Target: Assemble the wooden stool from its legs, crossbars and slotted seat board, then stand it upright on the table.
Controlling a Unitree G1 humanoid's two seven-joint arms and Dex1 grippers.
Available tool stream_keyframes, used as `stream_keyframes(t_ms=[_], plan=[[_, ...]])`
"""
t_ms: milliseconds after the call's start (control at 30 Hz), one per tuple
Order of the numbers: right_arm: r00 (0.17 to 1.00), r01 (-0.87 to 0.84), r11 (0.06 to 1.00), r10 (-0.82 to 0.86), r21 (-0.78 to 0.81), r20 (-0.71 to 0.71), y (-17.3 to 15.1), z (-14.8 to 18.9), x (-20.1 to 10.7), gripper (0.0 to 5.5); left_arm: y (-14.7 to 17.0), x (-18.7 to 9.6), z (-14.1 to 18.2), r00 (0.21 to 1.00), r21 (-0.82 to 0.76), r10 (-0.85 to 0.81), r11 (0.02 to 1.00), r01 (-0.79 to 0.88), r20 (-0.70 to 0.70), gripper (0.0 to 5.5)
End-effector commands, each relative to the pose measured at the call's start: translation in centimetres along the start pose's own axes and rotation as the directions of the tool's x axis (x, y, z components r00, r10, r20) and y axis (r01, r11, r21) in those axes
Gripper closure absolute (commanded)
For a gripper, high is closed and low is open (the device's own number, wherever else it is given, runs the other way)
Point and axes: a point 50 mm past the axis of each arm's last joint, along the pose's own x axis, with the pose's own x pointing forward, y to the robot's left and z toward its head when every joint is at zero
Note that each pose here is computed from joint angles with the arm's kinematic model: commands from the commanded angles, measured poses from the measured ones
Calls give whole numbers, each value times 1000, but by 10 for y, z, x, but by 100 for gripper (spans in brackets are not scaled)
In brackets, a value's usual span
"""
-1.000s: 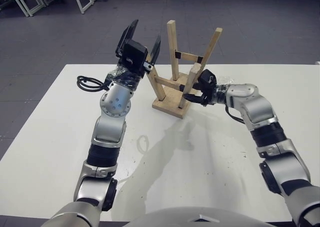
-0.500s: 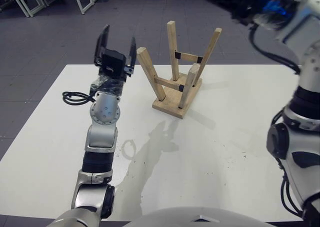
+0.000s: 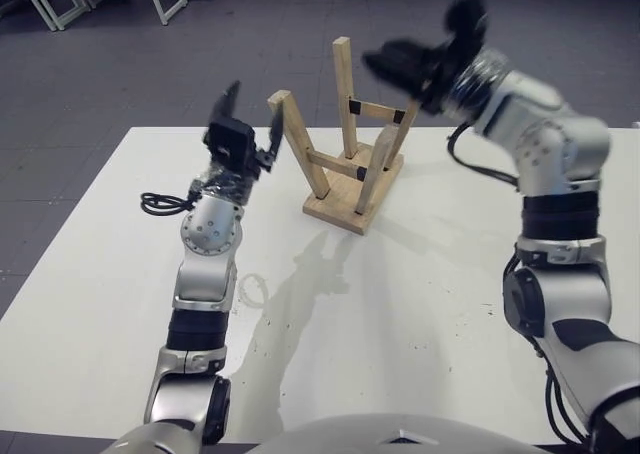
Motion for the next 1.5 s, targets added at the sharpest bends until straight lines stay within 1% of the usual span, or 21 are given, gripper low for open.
stream_keyframes(t_ms=[33, 100, 200, 267, 367, 433, 567, 700, 833, 900, 967, 1067, 1167, 1267, 1400, 1500], plan=[[980, 171, 980, -180, -102, -89, -30, -19, -15, 257, -19, -17, -5, 965, -118, -257, 961, 250, -50, 242], [947, 191, 965, -230, -182, -226, -42, -55, -23, 257, -28, -23, -4, 926, -154, -372, 921, 359, -67, 242], [918, 139, 967, -207, -214, -339, -39, -95, -25, 257, -40, -20, -4, 881, -195, -465, 875, 442, -90, 242], [910, 96, 969, -178, -227, -375, -35, -109, -23, 257, -48, -17, -6, 858, -223, -502, 853, 472, -108, 242], [911, 15, 975, -105, -222, -399, -21, -121, -15, 257, -59, -8, -10, 837, -234, -530, 838, 493, -135, 242], [910, -64, 975, -31, -215, -413, -7, -124, -12, 257, -60, -3, -11, 842, -225, -520, 846, 483, -146, 242], [898, -213, 958, 115, -191, -424, 31, -122, -14, 257, -49, -1, -8, 858, -218, -491, 863, 456, -151, 242], [867, -368, 915, 273, -165, -417, 77, -115, -17, 257, -23, -6, -8, 856, -200, -483, 871, 449, -183, 242], [870, -400, 901, 316, -168, -378, 94, -97, -17, 257, 0, -17, -8, 790, -237, -582, 809, 539, -192, 242], [877, -398, 900, 317, -178, -360, 94, -87, -17, 257, 10, -14, -9, 792, -239, -582, 808, 539, -184, 242], [905, -345, 915, 265, -208, -334, 81, -66, -27, 257, 9, -4, -8, 804, -240, -574, 812, 533, -157, 242], [935, -235, 943, 154, -234, -320, 56, -44, -46, 257, -5, 2, -9, 802, -265, -583, 801, 538, -134, 242], [938, -140, 962, 53, -233, -342, 30, -37, -67, 257, -16, -3, -12, 788, -306, -600, 783, 542, -140, 242], [927, -72, 968, -24, -241, -375, 3, -35, -88, 257, -11, -7, -18, 780, -324, -602, 783, 531, -174, 242], [890, -2, 974, -101, -225, -446, -31, -47, -113, 255, -6, -3, -20, 783, -345, -601, 777, 526, -160, 303], [864, 44, 978, -139, -203, -484, -48, -62, -126, 255, -9, -8, -24, 727, -448, -670, 701, 555, -149, 356]])
